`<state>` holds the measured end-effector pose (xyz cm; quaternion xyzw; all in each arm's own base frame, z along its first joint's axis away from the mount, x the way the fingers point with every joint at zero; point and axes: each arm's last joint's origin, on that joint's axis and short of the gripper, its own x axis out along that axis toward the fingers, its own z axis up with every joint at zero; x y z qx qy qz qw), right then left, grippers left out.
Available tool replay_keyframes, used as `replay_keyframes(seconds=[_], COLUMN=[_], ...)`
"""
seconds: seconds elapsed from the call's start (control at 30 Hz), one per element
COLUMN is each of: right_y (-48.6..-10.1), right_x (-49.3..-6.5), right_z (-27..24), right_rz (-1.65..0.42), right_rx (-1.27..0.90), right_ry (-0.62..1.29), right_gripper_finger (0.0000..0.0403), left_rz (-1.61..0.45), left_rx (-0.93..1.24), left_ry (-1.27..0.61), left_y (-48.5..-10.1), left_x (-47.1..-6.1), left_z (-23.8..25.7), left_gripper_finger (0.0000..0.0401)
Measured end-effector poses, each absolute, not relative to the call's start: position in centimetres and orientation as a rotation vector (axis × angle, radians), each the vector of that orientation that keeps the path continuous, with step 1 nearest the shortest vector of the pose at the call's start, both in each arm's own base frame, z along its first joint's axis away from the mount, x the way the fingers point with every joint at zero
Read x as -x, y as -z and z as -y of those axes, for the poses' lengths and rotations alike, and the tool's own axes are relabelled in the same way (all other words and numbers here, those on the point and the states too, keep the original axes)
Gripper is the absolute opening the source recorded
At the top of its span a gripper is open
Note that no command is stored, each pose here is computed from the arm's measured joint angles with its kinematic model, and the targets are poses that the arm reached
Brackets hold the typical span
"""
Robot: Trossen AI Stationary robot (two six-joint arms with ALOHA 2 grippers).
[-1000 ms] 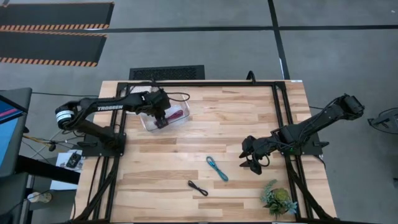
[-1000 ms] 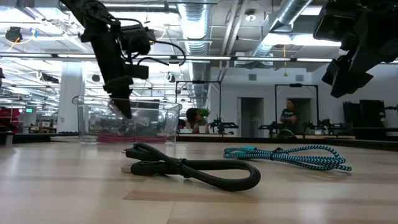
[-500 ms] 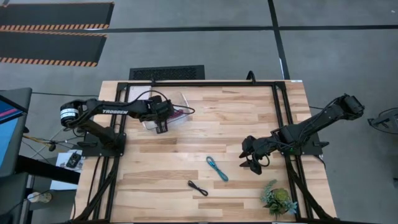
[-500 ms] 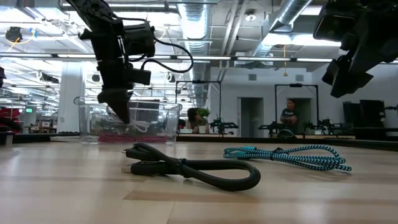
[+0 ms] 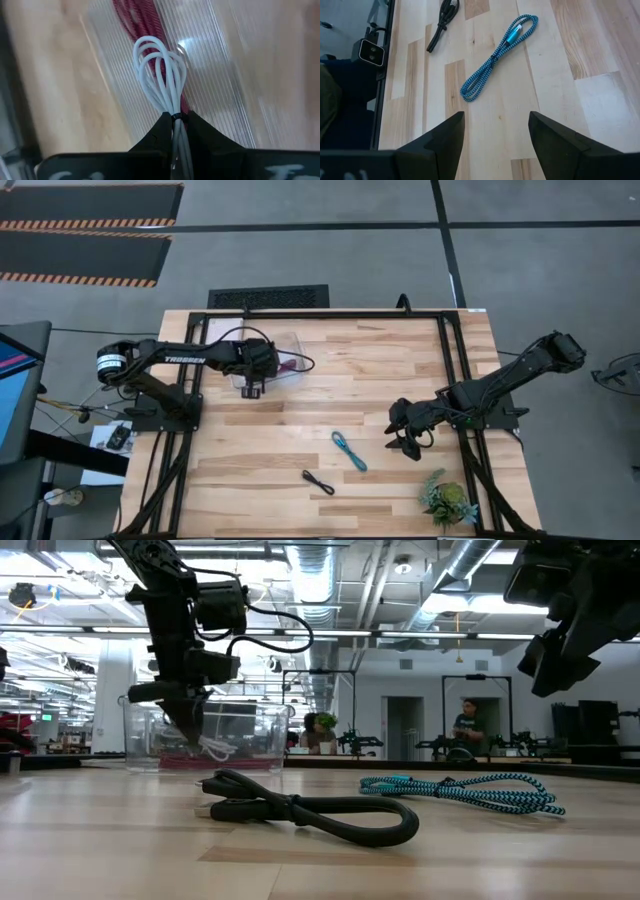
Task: Pick and place USB-C Cables
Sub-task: Put the white usb cables into the bin, then put the black usb cable into the transparent bin
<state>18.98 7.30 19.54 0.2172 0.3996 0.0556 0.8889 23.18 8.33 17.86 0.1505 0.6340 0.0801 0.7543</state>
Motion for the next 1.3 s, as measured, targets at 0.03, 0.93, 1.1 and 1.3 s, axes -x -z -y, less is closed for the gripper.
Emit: replay_keyframes(seconds=[0.03, 0.93, 1.1, 1.3], right_y=[-19.54, -19.54, -19.54, -19.54], right_x=[-18.98, -18.98, -18.98, -18.98], right_z=[-7.30, -7.30, -7.30, -7.30], right_rz=[-0.830, -0.830, -0.830, -0.830], right_rx=[-0.451, -0.452, -0.452, -0.452], right_ry=[-0.115, -0.116, -0.116, -0.116], right_gripper_finger=[0.0244, 0.0244, 0.0244, 0.0244], left_rz=[-1.391, -1.382, -1.382, -1.383], left_rx=[-0.333, -0.262, -0.246, -0.232], left_ry=[-0.155, -0.152, -0.174, -0.193], left_y=[-17.83, -17.77, -17.78, -17.78], left_x=[-23.11, -23.07, -23.05, -23.03], left_z=[-8.29, -8.14, -8.15, -8.16], left_gripper_finger=[0.0012, 0.0094, 0.0121, 0.0156])
